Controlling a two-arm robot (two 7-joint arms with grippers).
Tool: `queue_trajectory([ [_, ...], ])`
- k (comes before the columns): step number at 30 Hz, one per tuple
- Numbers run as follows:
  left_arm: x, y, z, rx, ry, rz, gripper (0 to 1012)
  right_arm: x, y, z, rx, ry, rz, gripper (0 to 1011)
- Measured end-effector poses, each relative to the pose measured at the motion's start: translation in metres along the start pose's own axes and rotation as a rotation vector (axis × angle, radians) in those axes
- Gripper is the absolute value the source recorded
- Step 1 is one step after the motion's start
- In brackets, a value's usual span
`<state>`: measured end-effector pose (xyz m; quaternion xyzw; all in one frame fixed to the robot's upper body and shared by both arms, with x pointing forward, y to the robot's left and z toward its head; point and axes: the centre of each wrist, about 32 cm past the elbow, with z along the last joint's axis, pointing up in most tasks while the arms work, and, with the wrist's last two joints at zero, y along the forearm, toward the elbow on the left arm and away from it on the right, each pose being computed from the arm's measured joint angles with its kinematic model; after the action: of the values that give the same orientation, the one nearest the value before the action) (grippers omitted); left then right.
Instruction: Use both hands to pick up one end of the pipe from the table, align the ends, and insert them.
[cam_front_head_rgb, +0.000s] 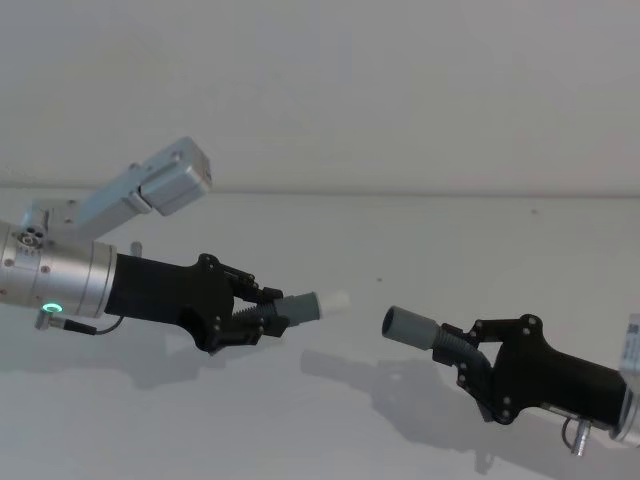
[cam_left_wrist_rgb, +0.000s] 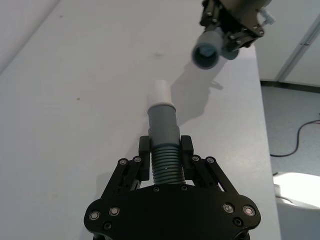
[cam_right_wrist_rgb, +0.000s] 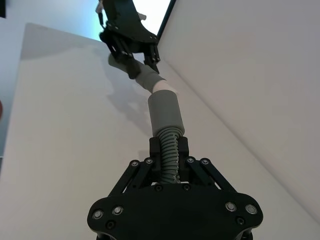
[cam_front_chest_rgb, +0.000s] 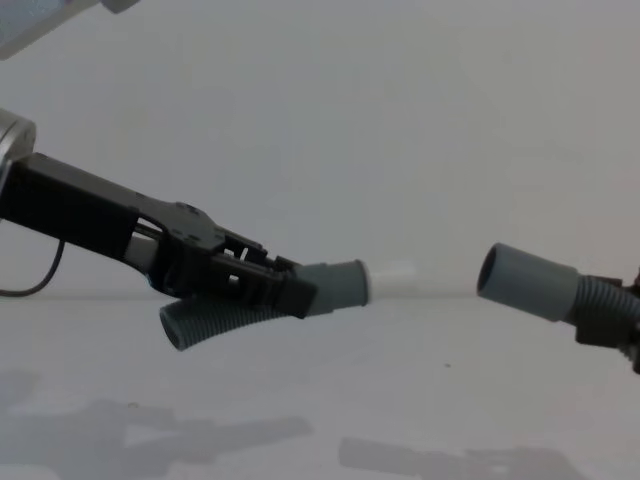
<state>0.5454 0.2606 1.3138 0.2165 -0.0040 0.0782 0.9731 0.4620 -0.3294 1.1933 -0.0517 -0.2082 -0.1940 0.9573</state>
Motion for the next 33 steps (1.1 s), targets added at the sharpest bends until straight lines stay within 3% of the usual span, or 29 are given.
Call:
queue_trajectory([
  [15, 0.006, -0.0021, 0.004, 0.012, 0.009, -0.067, 341, -0.006, 0.01, -0.004, -0.034, -0.057, -0.034, 164],
  [33, 0.0094, -0.0078, 0.0042, 0.02, 0.024, -0.098, 341, -0.005, 0.013, -0.008, -0.032, -0.082, -0.02, 164],
])
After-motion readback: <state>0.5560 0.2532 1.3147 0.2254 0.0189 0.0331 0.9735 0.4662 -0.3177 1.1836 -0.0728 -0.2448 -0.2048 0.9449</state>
